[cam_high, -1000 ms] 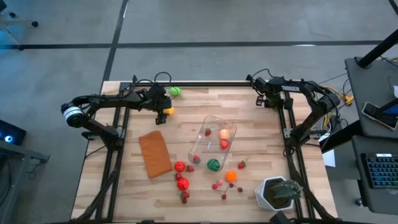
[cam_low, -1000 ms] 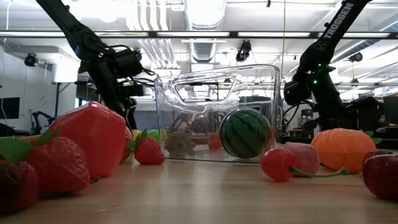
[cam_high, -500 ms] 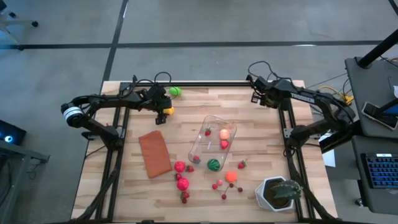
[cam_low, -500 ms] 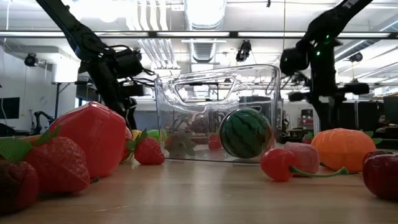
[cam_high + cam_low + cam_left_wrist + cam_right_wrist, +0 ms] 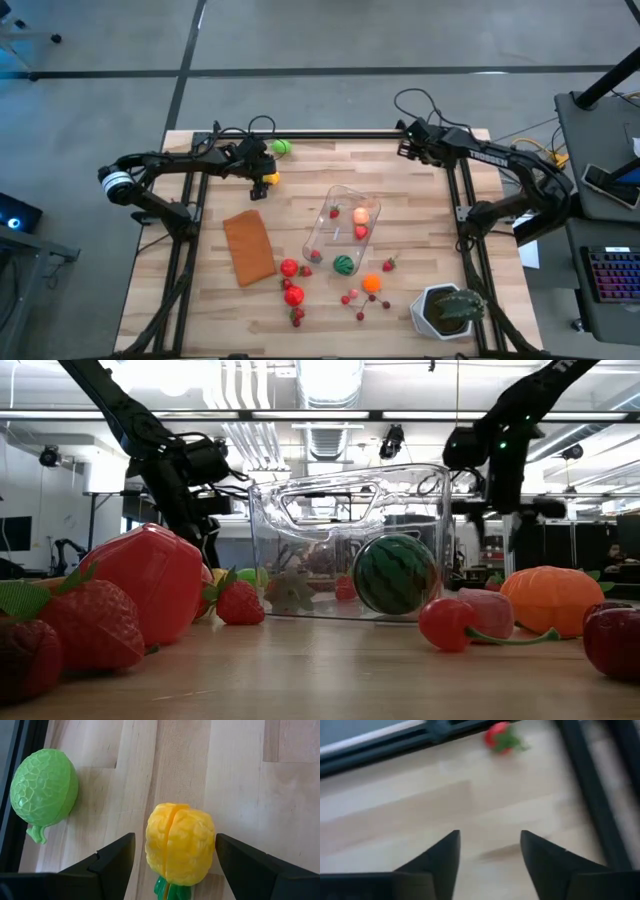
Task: Pick and placing Produce into tupperware
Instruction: Put the red strawberry into the transparent bin
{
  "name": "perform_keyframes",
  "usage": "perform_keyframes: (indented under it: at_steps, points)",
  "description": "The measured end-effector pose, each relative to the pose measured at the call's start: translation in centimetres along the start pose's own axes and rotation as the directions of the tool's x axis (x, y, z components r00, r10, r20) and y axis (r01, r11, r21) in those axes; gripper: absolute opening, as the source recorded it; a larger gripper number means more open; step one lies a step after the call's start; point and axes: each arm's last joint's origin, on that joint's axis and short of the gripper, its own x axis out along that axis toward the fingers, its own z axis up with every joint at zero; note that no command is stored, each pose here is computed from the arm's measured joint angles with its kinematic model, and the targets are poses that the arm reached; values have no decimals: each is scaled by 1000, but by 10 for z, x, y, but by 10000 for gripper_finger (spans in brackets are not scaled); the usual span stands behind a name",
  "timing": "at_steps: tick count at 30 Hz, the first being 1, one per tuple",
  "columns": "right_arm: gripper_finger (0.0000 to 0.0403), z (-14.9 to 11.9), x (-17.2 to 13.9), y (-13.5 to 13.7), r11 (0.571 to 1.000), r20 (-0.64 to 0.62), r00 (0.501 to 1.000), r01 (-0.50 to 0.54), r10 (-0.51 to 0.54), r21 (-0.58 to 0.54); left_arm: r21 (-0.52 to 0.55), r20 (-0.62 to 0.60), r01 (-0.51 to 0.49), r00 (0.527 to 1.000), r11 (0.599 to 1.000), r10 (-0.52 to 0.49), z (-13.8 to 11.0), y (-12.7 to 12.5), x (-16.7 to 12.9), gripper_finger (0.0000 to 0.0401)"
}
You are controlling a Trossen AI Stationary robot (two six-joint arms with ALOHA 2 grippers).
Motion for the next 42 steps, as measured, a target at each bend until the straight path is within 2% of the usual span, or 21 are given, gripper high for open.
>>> perform_keyframes:
  at_steps: [3,6,8,10,12,17,19,24,28,29,30,35,37,39,41,42]
  points:
    - [239,-3,7,9,997,3,1000,-31,31,77,0,0,0,1000,1000,0,0,0,0,260]
    - [259,-6,12,10,970,45,998,30,-43,242,0,-1,1,1000,1000,-1,0,0,0,260]
    - [263,-7,16,7,915,50,994,69,-97,397,0,-1,0,1000,1000,0,0,0,0,260]
    - [263,-8,19,6,830,40,992,76,-117,553,0,-2,0,1000,1000,0,0,0,0,260]
    - [260,-8,23,10,750,43,993,55,-111,659,0,-2,-1,1000,1000,1,0,0,0,260]
    - [249,-7,34,18,624,113,988,-24,-104,781,0,-4,-2,1000,1000,2,0,0,0,260]
    - [245,-6,36,19,569,158,978,-56,-133,820,0,-4,-2,1000,1000,2,0,0,0,260]
    - [233,-4,43,19,461,204,956,-88,-209,883,0,-4,-2,1000,1000,2,0,0,0,260]
    - [222,1,46,22,399,212,951,-108,-226,911,0,-2,-4,1000,1000,4,0,0,-1,260]
    - [219,2,46,22,411,206,951,-98,-229,907,0,-1,-4,1000,1000,4,0,0,-1,260]
    - [217,4,45,23,446,199,955,-82,-222,891,0,-1,-4,1000,1000,4,0,0,-1,260]
    - [211,5,34,33,712,183,956,37,-230,701,1,1,-6,1000,1000,6,0,0,-1,260]
    - [210,2,23,39,820,214,946,85,-245,566,1,0,-7,1000,1000,7,0,0,-1,260]
    - [210,-2,8,47,909,260,932,138,-254,393,0,-1,-8,1000,1000,8,0,0,-1,260]
    - [210,-5,-11,56,959,286,924,203,-255,199,0,-1,-8,1000,1000,8,0,0,-1,260]
    - [210,-7,-20,60,967,282,926,232,-252,102,0,-1,-8,1000,1000,8,0,0,-1,260]
